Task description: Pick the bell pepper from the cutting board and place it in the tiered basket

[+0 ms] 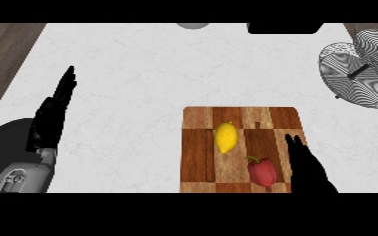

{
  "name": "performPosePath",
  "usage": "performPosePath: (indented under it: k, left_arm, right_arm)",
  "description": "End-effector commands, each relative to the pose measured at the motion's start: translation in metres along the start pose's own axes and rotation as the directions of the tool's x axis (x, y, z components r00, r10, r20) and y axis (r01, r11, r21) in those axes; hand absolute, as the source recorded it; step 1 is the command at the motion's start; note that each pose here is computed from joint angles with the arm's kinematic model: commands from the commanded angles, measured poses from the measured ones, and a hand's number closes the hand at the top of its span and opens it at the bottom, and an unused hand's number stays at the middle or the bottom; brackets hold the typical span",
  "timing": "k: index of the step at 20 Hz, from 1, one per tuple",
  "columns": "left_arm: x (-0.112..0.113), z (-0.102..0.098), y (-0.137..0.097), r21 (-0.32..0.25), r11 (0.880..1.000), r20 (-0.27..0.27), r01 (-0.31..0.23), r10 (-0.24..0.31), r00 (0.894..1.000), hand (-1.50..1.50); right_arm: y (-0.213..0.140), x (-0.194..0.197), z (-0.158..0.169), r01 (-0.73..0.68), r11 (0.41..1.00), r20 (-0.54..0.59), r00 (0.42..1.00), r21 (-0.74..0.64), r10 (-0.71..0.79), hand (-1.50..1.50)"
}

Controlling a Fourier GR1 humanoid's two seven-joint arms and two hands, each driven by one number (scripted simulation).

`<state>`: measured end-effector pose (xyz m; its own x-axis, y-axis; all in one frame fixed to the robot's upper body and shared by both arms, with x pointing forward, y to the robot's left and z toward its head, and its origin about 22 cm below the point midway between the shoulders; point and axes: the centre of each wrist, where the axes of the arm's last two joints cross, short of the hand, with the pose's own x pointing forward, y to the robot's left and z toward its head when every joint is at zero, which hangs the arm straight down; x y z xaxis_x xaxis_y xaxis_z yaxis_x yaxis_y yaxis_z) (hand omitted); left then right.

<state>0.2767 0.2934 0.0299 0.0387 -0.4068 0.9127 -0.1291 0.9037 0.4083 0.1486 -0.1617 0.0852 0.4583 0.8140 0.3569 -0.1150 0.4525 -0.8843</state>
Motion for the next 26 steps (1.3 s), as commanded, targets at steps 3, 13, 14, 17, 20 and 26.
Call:
performPosePath:
  k: [3,13,14,17,20,26]
  left_arm:
    - [0.004,-0.019,0.005,0.02,1.0,0.008,0.002,-0.002,1.0,0.0]
    - [-0.002,-0.008,0.018,-0.003,1.0,0.0,-0.001,0.001,1.0,0.0]
    - [-0.001,-0.007,-0.011,-0.007,1.0,0.007,0.0,0.0,1.0,0.0]
    - [-0.013,-0.003,0.001,0.006,1.0,-0.004,0.003,-0.003,1.0,0.0]
    - [0.011,-0.006,0.011,-0.013,1.0,-0.009,0.003,-0.003,1.0,0.0]
    - [0.016,-0.003,0.001,0.004,1.0,0.01,-0.002,0.002,1.0,0.0]
  right_arm:
    - [0.013,0.015,0.004,-0.061,0.998,-0.106,0.993,-0.014,0.059,-1.5]
    - [0.016,0.0,-0.009,-0.038,0.999,-0.157,0.987,0.029,0.042,-1.5]
    - [0.035,0.021,-0.006,-0.036,0.999,-0.155,0.987,0.026,0.04,-1.5]
    - [0.036,-0.002,-0.035,-0.043,0.998,-0.176,0.983,0.035,0.048,-1.5]
    - [0.052,0.018,-0.037,-0.025,0.999,-0.166,0.986,0.046,0.033,-1.5]
    - [0.047,0.016,-0.032,-0.038,0.996,-0.171,0.984,0.083,0.052,-1.5]
